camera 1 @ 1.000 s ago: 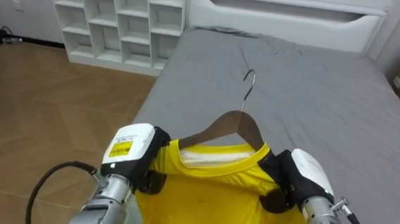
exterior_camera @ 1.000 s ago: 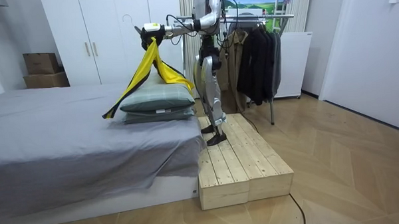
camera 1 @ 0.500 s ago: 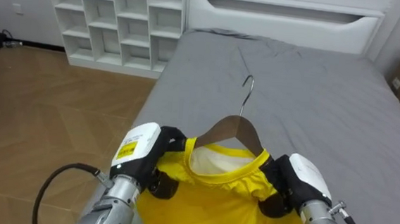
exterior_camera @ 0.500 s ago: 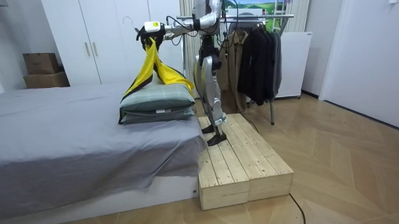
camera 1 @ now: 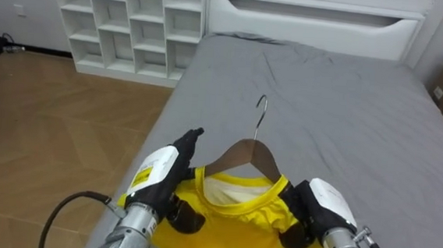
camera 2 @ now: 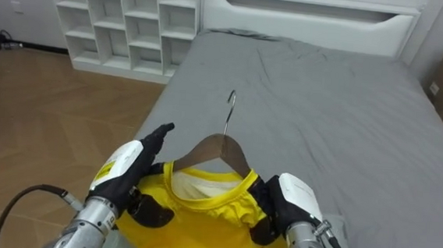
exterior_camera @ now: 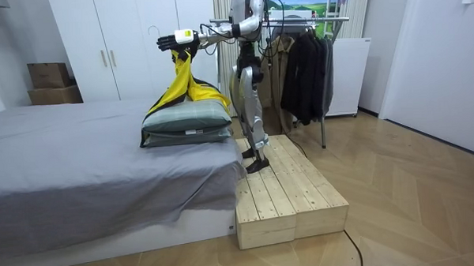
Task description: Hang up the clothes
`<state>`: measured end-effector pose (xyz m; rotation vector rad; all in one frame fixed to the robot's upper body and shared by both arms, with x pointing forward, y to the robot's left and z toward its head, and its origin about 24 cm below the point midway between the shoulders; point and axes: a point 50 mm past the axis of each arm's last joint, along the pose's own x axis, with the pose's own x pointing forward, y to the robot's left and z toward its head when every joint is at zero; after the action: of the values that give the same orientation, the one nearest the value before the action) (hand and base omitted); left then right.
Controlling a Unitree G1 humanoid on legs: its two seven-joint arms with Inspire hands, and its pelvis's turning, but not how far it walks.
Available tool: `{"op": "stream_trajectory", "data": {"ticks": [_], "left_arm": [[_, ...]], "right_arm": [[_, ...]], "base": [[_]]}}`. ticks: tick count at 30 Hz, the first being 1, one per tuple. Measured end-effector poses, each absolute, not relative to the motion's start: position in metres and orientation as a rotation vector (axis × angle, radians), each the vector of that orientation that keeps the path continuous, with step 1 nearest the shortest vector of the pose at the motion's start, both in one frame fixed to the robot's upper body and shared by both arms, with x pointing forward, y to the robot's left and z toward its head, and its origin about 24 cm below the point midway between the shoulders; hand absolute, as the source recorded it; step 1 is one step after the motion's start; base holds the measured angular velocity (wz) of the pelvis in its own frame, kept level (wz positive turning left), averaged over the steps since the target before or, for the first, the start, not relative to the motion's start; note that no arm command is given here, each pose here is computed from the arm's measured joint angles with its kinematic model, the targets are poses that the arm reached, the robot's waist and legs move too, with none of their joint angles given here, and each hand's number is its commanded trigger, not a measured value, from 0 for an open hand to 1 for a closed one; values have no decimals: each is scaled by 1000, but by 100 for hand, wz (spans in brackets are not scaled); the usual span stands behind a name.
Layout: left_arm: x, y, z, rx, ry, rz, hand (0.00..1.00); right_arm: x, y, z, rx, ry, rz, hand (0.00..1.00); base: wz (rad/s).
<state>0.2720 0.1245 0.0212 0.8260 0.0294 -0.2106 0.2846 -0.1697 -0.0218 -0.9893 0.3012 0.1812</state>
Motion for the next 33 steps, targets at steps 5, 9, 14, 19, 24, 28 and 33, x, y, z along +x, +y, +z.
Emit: {"op": "stream_trajectory", "data": {"ticks": [5,9,14,19,24,28,33], "left_arm": [[271,124,20,825,35,-219,0],[271,124,19,824,41,-228,0],[270,124,19,826,45,-230,0],[272,129,21,836,33,-217,0],[277,141,36,826,-13,-149,0],[279,149,54,808,-79,-90,0],[276,159,91,813,-235,25,0]], "right_arm": [[284,-170,-23,-988,312,189,100],[283,-171,-25,-989,320,191,100],[283,-172,-26,-998,326,192,100],[284,-175,-25,-986,325,178,100],[286,-182,-21,-983,313,134,100],[285,-190,-20,-986,317,113,100],[283,-211,-17,-1033,323,70,100]], "base": [[0],[0],[0],[0],[4],[8],[8]]}}
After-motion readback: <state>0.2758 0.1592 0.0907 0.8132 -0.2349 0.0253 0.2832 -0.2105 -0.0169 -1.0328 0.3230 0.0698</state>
